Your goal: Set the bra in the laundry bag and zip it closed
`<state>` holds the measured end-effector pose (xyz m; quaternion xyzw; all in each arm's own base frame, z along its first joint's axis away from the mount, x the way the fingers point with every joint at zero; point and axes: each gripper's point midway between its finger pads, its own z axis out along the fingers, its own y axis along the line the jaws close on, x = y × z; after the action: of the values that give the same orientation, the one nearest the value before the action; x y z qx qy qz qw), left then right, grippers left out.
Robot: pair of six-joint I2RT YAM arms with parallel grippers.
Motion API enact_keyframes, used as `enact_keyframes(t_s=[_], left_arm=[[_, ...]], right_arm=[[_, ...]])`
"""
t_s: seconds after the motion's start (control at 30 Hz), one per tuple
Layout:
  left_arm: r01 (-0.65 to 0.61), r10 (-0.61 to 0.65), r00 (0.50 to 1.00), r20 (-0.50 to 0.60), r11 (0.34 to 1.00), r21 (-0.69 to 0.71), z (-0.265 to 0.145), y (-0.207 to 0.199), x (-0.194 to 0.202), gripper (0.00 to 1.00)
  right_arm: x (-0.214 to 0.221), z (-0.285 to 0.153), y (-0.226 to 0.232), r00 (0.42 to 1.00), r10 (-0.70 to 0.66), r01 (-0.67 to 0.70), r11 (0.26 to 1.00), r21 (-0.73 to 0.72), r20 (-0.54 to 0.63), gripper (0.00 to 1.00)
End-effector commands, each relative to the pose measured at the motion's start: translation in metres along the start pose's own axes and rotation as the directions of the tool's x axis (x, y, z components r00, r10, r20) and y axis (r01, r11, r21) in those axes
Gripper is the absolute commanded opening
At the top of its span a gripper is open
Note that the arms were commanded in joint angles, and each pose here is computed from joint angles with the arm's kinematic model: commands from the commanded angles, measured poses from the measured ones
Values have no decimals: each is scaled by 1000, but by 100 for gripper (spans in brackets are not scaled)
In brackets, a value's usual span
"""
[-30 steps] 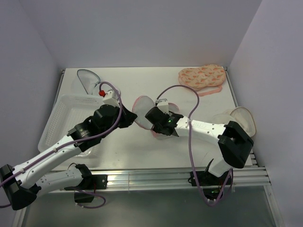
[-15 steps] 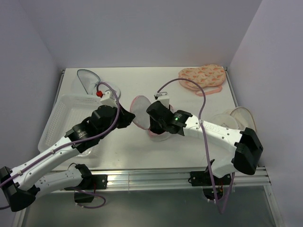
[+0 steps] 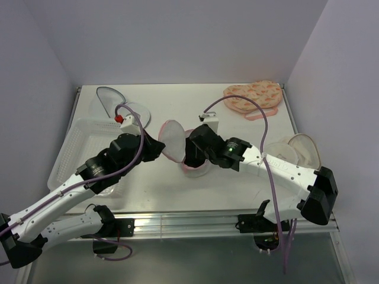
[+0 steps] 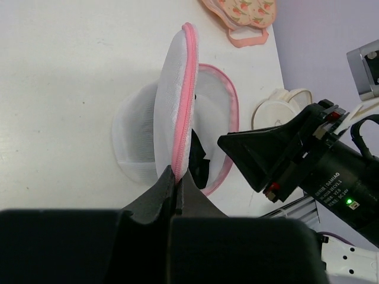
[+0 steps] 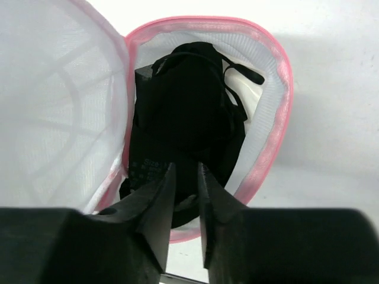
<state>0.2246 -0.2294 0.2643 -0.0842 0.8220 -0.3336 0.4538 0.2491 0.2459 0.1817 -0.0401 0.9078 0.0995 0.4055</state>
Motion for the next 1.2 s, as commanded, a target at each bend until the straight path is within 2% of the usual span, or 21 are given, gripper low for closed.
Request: enact_keyframes(t_s=[0.0,0.03,0.13,0.4,0.73,0.9,1.17], left_arm=[[32,-34,998,57,999,34,-10,-13,-19,0],[33,-35,998,56,999,34,-10,-12,-19,0],[33,-35,998,54,999,34,-11,-12,-19,0],[38,-40,998,55,998,42,-14,-12,-19,0],[94,-98,990,106,995,43,-34,-11,-36,0],[83,-86,992,90,996,28,-34,-10,-34,0],[78,-79,995,66,997,14,-23,-12,-26,3]], right_arm=[[-13,3,8,999,18,-18,1000,2,37,25],[-13,7,12,999,21,-21,1000,-5,35,20],[-4,25,23,1000,14,-14,1000,-17,3,15],[38,81,39,991,57,-66,995,-76,-119,10],[76,117,22,979,51,-53,999,-4,-196,7],[84,121,23,975,51,-55,998,-10,-215,5],[43,85,29,988,54,-63,996,-57,-142,10]])
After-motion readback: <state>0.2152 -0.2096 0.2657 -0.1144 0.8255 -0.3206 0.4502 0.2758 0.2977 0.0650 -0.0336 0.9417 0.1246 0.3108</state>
